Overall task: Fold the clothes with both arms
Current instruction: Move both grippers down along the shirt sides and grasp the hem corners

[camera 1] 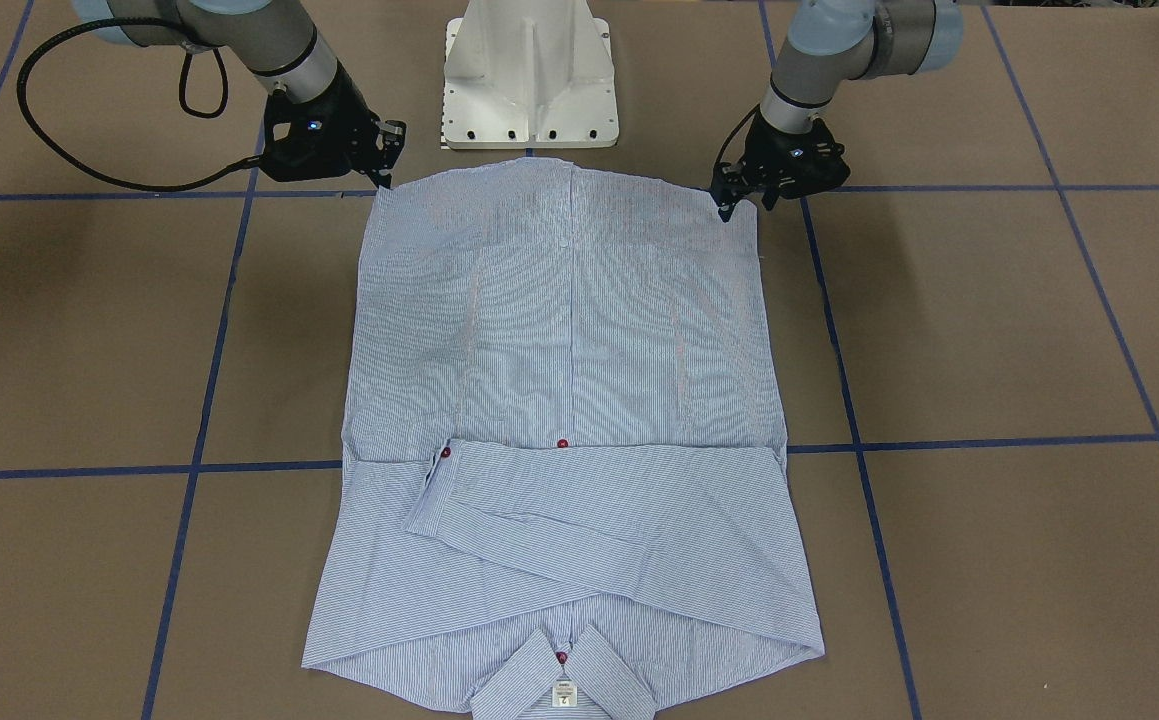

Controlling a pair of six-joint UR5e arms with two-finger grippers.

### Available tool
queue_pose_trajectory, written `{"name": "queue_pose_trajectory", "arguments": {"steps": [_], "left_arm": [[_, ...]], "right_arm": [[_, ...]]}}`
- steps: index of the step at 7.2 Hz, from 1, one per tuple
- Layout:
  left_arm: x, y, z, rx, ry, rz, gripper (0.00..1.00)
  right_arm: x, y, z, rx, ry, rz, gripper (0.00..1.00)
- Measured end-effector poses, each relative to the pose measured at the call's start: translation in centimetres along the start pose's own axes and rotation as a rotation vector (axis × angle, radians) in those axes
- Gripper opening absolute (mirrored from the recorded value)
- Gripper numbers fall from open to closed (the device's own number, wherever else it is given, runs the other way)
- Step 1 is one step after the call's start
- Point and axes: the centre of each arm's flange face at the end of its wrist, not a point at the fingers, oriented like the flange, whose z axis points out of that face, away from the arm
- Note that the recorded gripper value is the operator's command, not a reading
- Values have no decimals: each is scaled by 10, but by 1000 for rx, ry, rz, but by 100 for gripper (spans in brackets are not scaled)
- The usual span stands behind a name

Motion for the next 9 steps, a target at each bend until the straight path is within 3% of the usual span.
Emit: {"name": "queue_pose_trajectory", "arguments": {"steps": [2,4,7,8,9], "left_arm": [[0,0,0,0,1,-7,59],[1,1,0,-2,2,-28,42],[1,2,0,-3,2,-34,29],[1,2,0,-3,2,-34,22],[1,2,0,-3,2,-35,0]], "right_arm": [[1,-3,-3,4,-2,3,0],[1,-5,-4,7,-3,5,0],[2,-6,-4,8,-2,7,0],[2,-6,-4,7,-1,7,0],[3,-5,-4,7,-1,7,0]]}}
